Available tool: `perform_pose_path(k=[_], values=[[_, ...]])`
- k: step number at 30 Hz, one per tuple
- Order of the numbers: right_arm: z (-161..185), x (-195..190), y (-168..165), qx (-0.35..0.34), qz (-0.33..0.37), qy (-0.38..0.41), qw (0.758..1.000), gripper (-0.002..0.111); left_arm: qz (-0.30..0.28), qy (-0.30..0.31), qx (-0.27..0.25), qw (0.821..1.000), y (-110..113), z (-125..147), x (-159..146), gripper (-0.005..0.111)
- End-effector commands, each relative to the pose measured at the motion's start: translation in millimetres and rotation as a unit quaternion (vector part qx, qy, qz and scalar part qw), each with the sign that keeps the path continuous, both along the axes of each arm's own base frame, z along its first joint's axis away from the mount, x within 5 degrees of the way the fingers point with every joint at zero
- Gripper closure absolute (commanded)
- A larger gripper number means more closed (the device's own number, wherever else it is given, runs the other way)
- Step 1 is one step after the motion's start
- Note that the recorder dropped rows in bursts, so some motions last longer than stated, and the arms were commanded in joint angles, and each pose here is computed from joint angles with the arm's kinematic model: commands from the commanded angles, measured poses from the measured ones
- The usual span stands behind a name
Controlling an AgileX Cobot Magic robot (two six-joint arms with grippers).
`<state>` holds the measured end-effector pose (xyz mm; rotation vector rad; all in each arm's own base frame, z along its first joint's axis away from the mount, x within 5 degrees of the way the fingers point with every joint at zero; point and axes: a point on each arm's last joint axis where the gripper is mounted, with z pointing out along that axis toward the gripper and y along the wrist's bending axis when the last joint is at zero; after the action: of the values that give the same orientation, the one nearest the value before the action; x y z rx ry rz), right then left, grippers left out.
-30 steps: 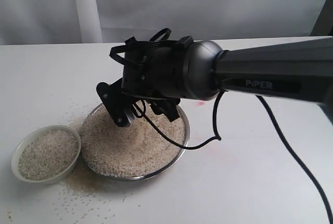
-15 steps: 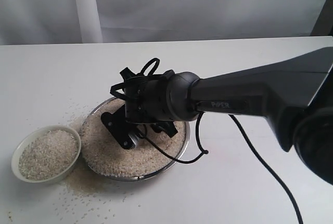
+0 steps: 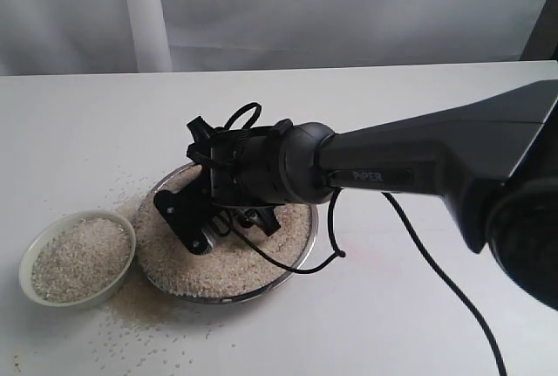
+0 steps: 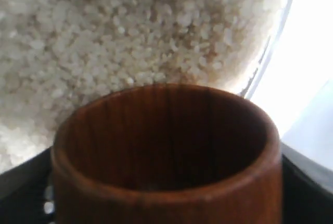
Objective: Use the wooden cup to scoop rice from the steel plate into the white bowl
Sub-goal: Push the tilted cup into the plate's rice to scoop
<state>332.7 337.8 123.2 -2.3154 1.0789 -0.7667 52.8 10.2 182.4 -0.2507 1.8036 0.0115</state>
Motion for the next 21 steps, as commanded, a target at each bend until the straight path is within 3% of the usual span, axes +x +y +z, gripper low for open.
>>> perform_pose_path(k=[1,21], values=[[1.0,-4.4,5.5,0.020,0.008,0.008,1.000,0.108,-0.004,-0.004,-0.003,1.000,-0.6,0.9,0.2,0.107],[-0.5,-28.1,29.1,0.084,0.018,0.049,0.995,0.108,-0.004,-0.004,-0.003,1.000,-0.6,0.9,0.2,0.107]])
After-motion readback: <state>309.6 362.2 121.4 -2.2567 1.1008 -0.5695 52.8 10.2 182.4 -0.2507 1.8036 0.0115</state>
